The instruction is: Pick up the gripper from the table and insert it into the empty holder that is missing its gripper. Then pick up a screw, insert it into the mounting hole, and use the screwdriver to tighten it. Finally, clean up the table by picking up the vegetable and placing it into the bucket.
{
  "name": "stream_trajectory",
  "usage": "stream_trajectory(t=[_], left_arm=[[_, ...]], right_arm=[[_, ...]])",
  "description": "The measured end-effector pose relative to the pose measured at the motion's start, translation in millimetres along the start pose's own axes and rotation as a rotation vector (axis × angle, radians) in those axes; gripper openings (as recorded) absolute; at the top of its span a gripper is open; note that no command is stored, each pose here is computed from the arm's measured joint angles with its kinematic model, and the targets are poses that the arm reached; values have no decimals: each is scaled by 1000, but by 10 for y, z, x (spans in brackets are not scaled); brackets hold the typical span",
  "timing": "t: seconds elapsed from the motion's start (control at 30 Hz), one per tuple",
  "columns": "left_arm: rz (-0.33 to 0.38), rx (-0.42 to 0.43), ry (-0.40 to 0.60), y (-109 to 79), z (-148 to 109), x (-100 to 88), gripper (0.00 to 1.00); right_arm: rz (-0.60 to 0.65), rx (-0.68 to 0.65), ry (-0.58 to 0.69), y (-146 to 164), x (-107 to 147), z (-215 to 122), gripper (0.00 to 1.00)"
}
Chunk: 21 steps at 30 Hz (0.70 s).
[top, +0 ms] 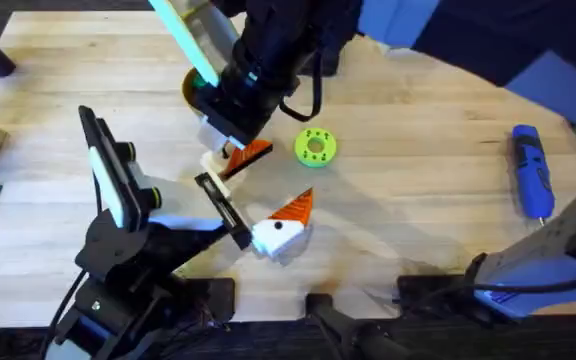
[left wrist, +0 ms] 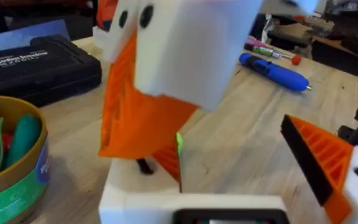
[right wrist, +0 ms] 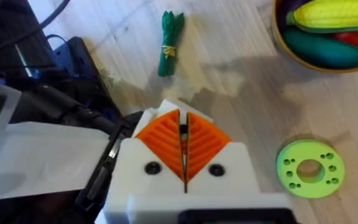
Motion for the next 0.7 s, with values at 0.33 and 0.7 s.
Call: stream_trajectory(t=[0.33,0.7], left_arm=[[-4,22,2,-37,1,3,985],[-4,25,1,-43,1,2,985]], right_arm=[[7,1,22,-2,53,-2,7],[9,1,29,5,79,-26,7]])
Point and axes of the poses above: each hand's point on the last joint's axis, 136 mm out from that joint toward the fingers, its own z axis out along the fingers, its own y axis along the line the jaws close on, x = y × z, the point moved 1 cm from there along -z, back along the fingers, and after that the axes turned 5 degrees about z, right-handed, at the moved point
